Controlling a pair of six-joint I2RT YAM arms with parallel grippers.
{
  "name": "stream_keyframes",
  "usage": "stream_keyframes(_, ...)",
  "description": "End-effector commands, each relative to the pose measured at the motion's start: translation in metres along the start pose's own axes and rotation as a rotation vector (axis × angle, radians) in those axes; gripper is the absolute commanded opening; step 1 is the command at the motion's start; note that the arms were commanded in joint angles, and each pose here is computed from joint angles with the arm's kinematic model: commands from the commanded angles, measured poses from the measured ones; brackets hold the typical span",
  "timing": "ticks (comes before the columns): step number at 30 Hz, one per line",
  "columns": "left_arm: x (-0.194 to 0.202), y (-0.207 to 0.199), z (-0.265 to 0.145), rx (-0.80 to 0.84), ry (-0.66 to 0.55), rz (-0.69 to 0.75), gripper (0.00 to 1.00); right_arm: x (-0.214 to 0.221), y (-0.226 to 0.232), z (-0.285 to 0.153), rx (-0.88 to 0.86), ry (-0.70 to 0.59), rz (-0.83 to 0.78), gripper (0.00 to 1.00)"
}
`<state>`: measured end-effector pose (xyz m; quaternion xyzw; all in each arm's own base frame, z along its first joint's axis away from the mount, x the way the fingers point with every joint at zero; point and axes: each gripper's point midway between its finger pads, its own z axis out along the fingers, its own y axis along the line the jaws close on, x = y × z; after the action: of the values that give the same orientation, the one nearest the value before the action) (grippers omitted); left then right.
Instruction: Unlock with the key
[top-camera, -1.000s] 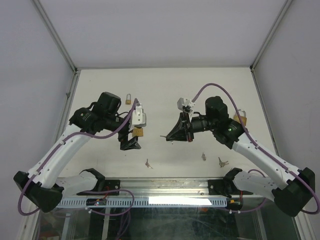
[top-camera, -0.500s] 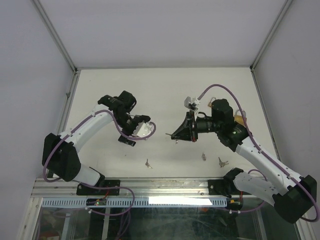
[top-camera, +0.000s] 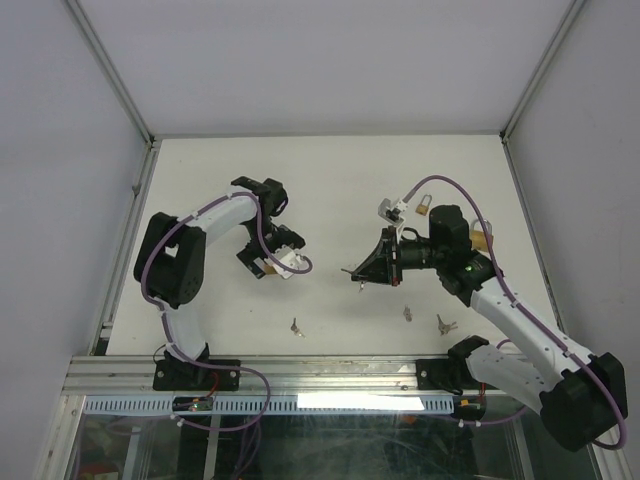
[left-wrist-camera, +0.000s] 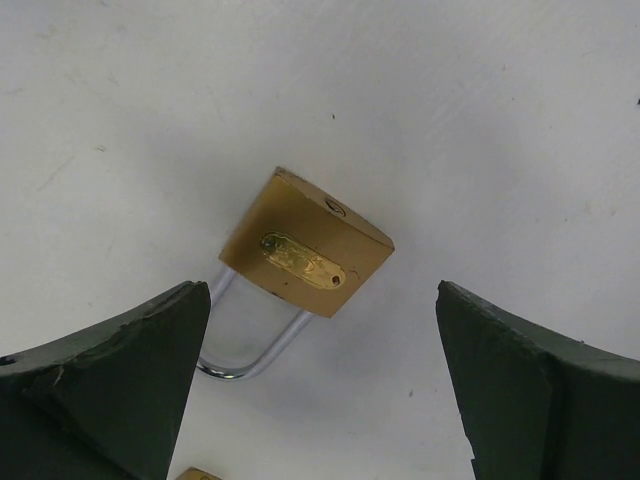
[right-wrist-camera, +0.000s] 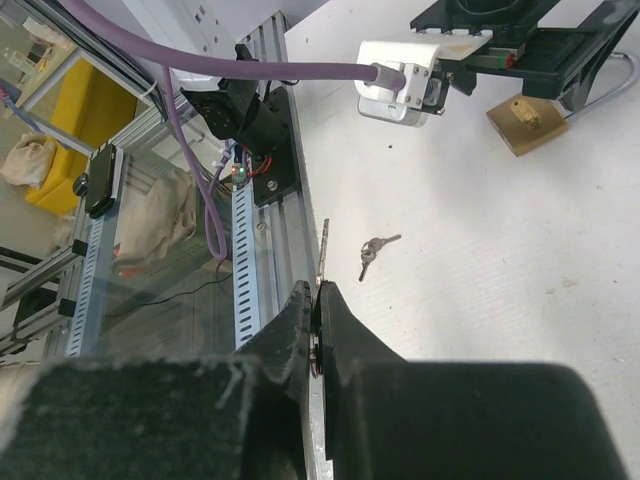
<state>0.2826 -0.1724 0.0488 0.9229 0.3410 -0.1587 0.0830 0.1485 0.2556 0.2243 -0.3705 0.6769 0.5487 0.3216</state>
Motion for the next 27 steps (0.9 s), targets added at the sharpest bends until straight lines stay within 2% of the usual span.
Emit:
stream_keyframes(1,0.013,0.018,-0.003,0.066,0.074,0.519,0.99,-0.009,0.004,-0.001,-0.049,-0.028,-0.030,0.00)
stream_keyframes(7,0.007,0.039,0.006,-0.021,0.039,0.590,0.99,-0.007,0.001,0.000,-0.060,-0.022,-0.010,0.00)
stream_keyframes(12,0.017,0.031,0.014,0.022,0.066,0.621,0.99,-0.006,0.000,0.000,-0.064,-0.017,0.006,0.00)
stream_keyframes(22,0.016,0.029,0.031,0.004,0.050,0.660,0.99,-0.007,-0.001,-0.001,-0.051,-0.022,0.016,0.00)
stream_keyframes(27,0.011,0.020,0.038,-0.024,0.039,0.624,0.91,-0.010,0.001,-0.002,-0.052,-0.028,0.009,0.00)
